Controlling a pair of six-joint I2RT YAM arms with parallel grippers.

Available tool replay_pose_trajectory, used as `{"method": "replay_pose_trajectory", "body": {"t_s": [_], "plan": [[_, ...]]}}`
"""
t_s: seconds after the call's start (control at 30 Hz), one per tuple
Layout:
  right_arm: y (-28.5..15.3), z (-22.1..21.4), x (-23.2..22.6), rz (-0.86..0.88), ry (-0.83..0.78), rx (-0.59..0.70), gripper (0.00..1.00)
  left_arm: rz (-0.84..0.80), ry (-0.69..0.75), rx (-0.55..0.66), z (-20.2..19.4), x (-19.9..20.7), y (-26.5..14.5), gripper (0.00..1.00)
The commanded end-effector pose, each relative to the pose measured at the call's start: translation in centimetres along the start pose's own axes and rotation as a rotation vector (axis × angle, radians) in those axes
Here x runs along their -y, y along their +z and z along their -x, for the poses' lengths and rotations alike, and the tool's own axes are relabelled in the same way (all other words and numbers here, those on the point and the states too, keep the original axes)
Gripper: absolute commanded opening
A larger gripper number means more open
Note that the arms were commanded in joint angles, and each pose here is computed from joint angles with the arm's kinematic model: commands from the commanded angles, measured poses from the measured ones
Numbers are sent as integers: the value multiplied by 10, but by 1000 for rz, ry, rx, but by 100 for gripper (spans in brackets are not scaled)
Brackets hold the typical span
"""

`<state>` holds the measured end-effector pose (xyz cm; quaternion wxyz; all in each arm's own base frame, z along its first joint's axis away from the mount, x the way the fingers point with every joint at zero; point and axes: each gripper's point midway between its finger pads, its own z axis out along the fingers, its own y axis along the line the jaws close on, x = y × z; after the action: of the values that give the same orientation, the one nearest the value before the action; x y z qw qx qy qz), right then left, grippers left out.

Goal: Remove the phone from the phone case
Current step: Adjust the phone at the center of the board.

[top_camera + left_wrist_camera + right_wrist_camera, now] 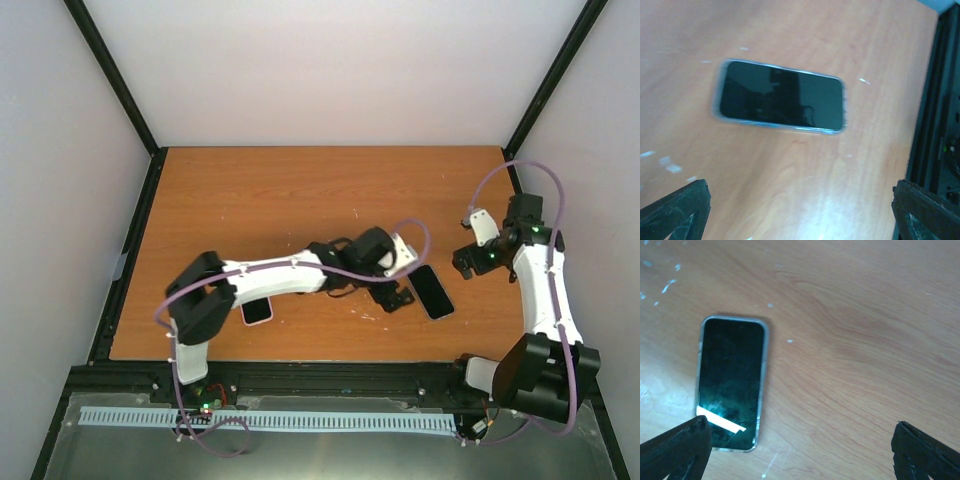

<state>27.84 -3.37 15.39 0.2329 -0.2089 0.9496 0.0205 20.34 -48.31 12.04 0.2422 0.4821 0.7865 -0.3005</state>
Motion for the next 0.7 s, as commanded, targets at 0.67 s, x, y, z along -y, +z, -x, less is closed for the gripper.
{"method": "replay_pose_trajectory", "body": {"t_s": [0.67], "plan": [[95,-60,-93,104,-227,-394,100,208,-454,147,-16,-95,-46,100]]}}
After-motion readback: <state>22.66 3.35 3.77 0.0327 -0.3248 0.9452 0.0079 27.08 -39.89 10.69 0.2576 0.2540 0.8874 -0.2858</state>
